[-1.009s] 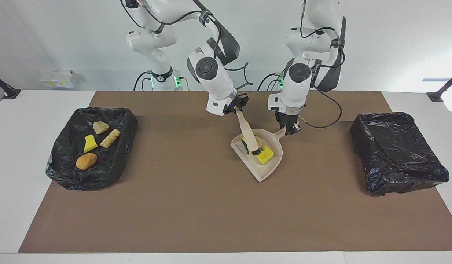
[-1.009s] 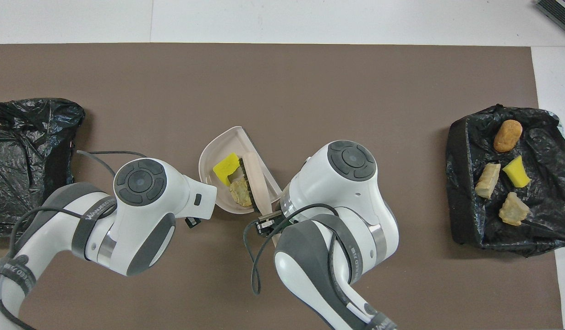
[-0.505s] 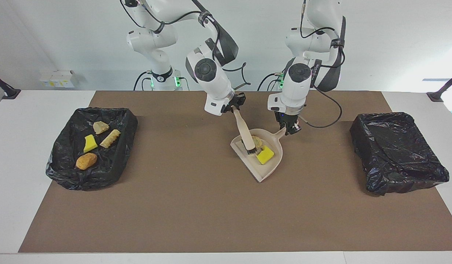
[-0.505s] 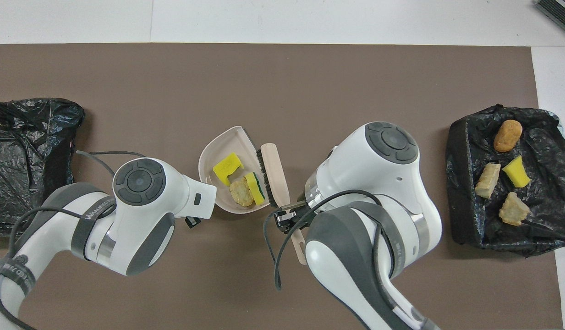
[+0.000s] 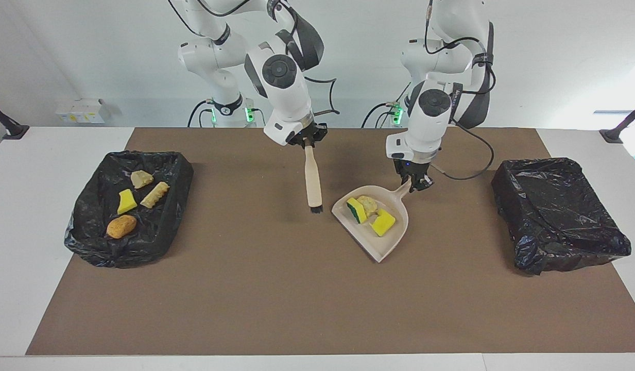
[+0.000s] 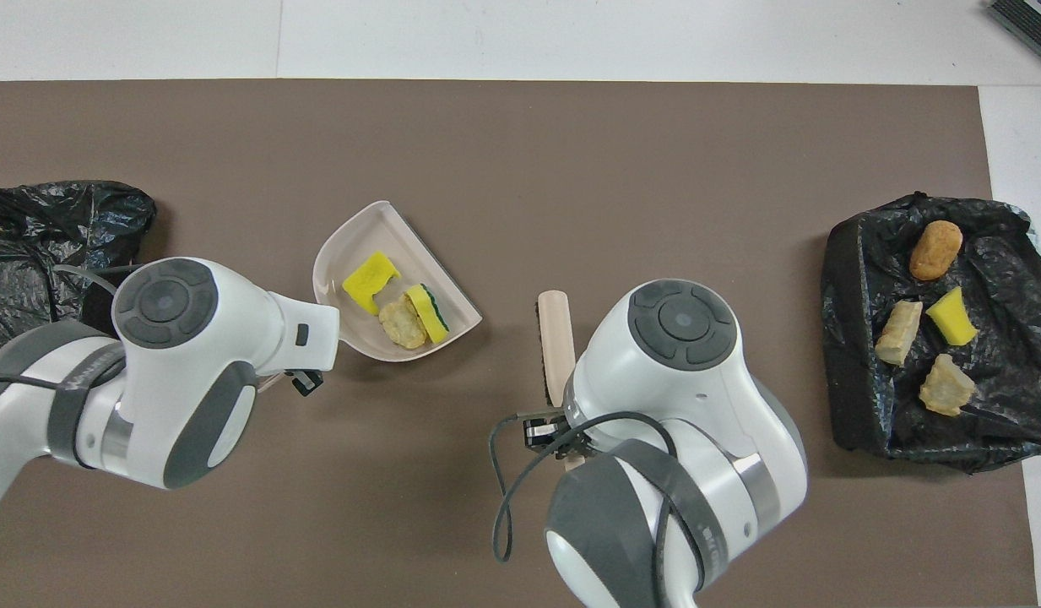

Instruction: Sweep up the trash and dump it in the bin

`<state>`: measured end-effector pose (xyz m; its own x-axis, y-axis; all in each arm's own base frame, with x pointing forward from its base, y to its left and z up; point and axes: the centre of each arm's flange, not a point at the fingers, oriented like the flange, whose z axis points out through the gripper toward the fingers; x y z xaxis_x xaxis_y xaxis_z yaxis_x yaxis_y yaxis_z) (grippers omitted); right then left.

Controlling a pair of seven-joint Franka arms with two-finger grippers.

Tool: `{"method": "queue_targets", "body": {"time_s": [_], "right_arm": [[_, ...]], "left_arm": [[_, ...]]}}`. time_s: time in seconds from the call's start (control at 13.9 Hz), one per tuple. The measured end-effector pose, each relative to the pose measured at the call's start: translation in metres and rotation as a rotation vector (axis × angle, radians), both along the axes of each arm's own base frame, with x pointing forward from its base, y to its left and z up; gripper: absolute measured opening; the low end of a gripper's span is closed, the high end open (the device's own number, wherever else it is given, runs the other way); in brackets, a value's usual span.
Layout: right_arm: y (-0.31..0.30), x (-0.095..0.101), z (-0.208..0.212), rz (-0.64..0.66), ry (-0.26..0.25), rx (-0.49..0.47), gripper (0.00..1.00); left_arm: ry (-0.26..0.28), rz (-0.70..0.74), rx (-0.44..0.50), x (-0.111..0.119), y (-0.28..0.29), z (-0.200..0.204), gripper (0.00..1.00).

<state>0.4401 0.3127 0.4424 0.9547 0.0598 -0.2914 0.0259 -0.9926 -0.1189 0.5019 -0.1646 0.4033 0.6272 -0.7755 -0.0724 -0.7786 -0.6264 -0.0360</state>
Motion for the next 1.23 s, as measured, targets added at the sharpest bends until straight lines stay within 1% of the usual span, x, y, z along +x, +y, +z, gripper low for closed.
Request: {"method": "queue_targets", "body": {"time_s": [0.22, 0.43, 0.58, 0.65, 0.79, 0.87, 1.01, 1.08, 1.15, 1.23], "right_arm": [[0.011, -0.048, -0.020, -0.005, -0.014, -0.042, 0.26], [0.055, -0.097, -0.040, -0.014, -0.064, -0.051, 0.26], [0.077, -0.119, -0.056, 0.005, -0.086, -0.041, 0.26], [0.085, -0.127, -0.066, 0.017, -0.082, -0.049, 0.26], [0.094, -0.141, -0.088, 0.040, -0.062, -0.091, 0.26], [0.096, -0.145, -0.097, 0.041, -0.061, -0.111, 0.26], [0.097, -0.147, -0.100, 0.034, -0.065, -0.119, 0.26], [0.097, -0.145, -0.099, 0.032, -0.068, -0.119, 0.33], [0.097, -0.142, -0.096, 0.029, -0.074, -0.116, 0.42], [0.097, -0.137, -0.091, 0.023, -0.078, -0.112, 0.55]], "left_arm": [[0.024, 0.072, 0.018, 0.006, 0.060, 0.046, 0.31], [0.003, 0.132, 0.017, 0.012, 0.119, 0.088, 0.31], [-0.004, 0.197, 0.017, 0.013, 0.155, 0.106, 0.31], [-0.010, 0.218, 0.016, 0.014, 0.172, 0.114, 0.31], [-0.034, 0.254, 0.013, 0.015, 0.213, 0.129, 0.31], [-0.049, 0.287, 0.011, 0.014, 0.242, 0.138, 0.31], [-0.065, 0.333, 0.006, 0.002, 0.307, 0.149, 0.31], [-0.069, 0.350, 0.003, -0.007, 0.339, 0.152, 0.31], [-0.073, 0.360, 0.002, -0.017, 0.367, 0.156, 0.31], [-0.076, 0.360, 0.007, -0.027, 0.390, 0.159, 0.31]]}}
